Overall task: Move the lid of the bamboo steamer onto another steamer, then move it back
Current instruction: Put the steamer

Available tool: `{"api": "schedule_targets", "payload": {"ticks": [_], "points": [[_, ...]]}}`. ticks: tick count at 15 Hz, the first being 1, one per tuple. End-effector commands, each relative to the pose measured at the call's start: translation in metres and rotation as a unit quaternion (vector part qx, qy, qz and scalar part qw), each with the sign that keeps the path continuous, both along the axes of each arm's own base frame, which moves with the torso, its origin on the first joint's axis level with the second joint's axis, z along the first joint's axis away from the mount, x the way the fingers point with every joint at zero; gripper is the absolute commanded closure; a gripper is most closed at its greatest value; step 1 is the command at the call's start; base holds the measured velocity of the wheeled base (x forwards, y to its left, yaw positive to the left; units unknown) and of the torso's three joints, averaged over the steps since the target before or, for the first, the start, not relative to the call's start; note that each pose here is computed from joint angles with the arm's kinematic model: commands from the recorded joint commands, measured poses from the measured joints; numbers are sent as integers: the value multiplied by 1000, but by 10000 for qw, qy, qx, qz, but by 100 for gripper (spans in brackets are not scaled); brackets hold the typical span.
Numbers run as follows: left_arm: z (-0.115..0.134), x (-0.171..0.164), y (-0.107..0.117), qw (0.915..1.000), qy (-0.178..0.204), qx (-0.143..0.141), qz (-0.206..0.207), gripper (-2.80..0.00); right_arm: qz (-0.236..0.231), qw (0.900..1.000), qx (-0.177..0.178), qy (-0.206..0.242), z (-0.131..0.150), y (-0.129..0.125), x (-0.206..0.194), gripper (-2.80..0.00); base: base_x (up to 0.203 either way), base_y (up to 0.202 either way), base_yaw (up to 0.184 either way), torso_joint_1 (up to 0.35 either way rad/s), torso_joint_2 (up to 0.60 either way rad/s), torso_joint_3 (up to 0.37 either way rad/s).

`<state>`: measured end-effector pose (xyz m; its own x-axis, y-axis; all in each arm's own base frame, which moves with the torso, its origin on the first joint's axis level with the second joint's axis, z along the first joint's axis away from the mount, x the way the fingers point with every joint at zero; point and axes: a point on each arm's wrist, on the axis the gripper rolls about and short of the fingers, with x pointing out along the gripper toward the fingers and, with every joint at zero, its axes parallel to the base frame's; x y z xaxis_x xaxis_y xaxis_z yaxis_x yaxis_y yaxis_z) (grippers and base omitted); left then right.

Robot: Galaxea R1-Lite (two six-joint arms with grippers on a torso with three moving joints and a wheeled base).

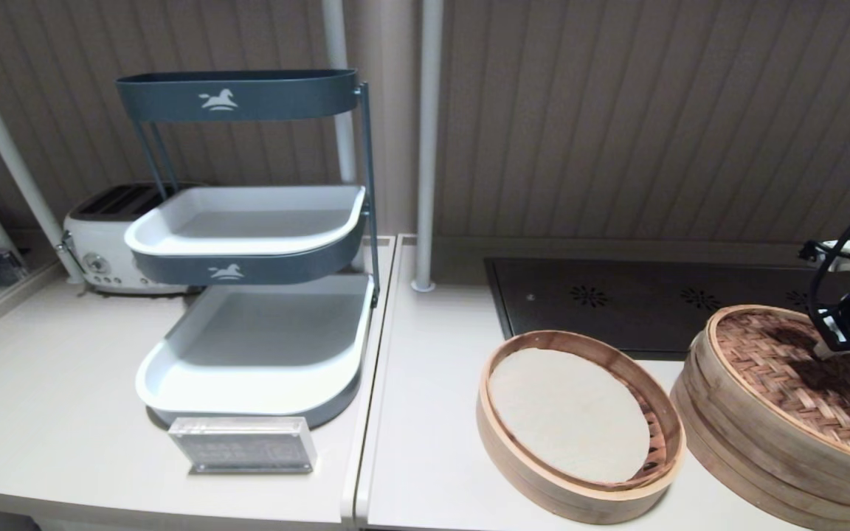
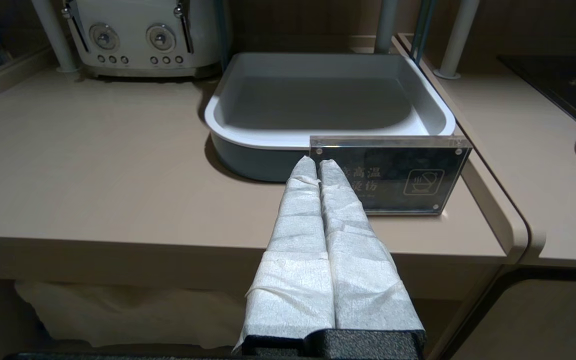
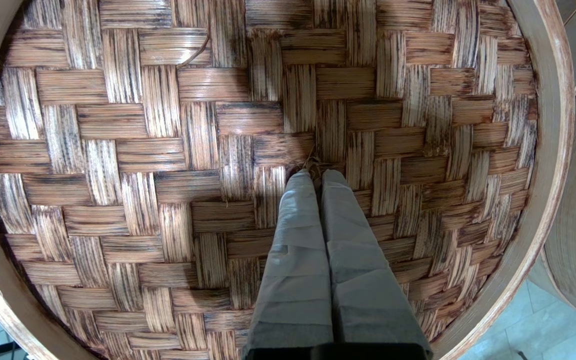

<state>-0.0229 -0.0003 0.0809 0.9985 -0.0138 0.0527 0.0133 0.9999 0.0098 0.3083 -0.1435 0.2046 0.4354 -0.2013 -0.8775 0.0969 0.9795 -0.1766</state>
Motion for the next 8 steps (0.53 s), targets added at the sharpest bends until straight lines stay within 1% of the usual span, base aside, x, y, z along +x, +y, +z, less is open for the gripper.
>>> {"api": "schedule_targets", "payload": {"ticks": [1, 2, 6, 8], "points": [[-8, 2, 0, 9999, 125, 0, 0, 0, 19, 10000, 15, 52, -2, 0, 0, 0, 0, 0, 0, 0, 0, 0], [-8, 2, 0, 9999, 126, 0, 0, 0, 19, 10000, 19, 60, -2, 0, 0, -280, 0, 0, 0, 0, 0, 0], [-8, 2, 0, 9999, 126, 0, 0, 0, 14, 10000, -11, -8, 1, -1, 1, -280, 0, 0, 0, 0, 0, 0], [-8, 2, 0, 9999, 126, 0, 0, 0, -2, 10000, -42, -89, 7, 0, -3, -280, 0, 0, 0, 0, 0, 0]]}}
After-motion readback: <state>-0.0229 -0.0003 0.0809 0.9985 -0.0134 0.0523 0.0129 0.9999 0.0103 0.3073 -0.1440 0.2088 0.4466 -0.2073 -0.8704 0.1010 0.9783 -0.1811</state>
